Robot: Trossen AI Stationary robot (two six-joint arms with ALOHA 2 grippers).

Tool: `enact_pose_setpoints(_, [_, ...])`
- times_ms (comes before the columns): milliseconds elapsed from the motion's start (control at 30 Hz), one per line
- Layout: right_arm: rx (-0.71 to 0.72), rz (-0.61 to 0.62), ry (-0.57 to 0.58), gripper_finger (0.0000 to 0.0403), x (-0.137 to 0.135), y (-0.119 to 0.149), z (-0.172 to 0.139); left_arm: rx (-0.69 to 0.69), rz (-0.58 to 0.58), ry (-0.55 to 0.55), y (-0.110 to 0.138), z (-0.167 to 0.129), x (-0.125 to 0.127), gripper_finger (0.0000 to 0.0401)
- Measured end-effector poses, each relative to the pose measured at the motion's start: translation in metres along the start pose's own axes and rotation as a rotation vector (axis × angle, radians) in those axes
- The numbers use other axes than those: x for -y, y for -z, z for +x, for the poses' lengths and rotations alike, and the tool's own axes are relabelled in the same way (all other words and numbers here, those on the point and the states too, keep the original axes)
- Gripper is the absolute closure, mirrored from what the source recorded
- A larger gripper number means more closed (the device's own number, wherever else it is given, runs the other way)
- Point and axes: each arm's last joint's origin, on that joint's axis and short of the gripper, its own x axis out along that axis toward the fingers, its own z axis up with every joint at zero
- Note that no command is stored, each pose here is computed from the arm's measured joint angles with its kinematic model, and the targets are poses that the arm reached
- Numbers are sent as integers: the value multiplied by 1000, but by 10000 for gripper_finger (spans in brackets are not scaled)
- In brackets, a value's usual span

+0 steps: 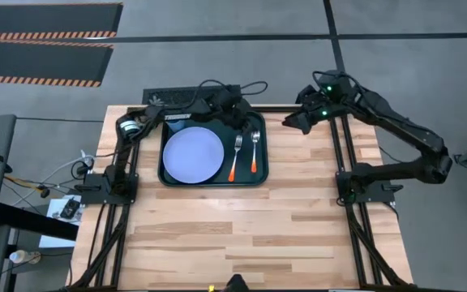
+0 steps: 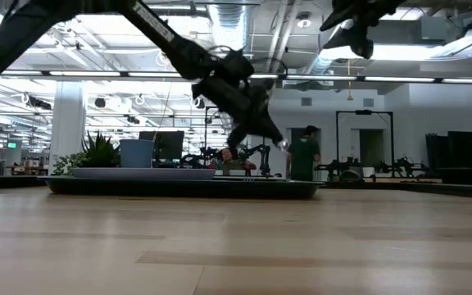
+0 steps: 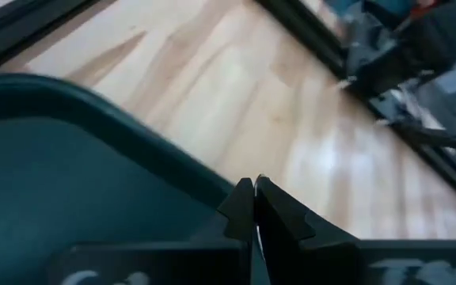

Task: Pick and place plate/cup/fork/spoon on tray
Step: Place the orange spoon to the right of the orange fork on the dark green tray

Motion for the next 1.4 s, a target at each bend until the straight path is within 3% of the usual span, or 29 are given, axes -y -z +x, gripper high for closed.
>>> enact_pose_setpoints(300, [21, -5, 52, 205, -3, 5, -12, -49, -1, -81, 17, 24, -14, 401])
enact_pose_setpoints(767, [13, -14, 54, 210, -2, 5, -10, -39, 30, -122, 20, 29, -12, 401])
enact_pose_setpoints(1167, [13, -14, 54, 215, -2, 5, -10, -111, -16, -140, 28, 29, -13, 400])
enact_pose_setpoints(1400, [13, -14, 54, 220, -2, 5, -10, -138, -1, -138, 32, 32, -6, 355])
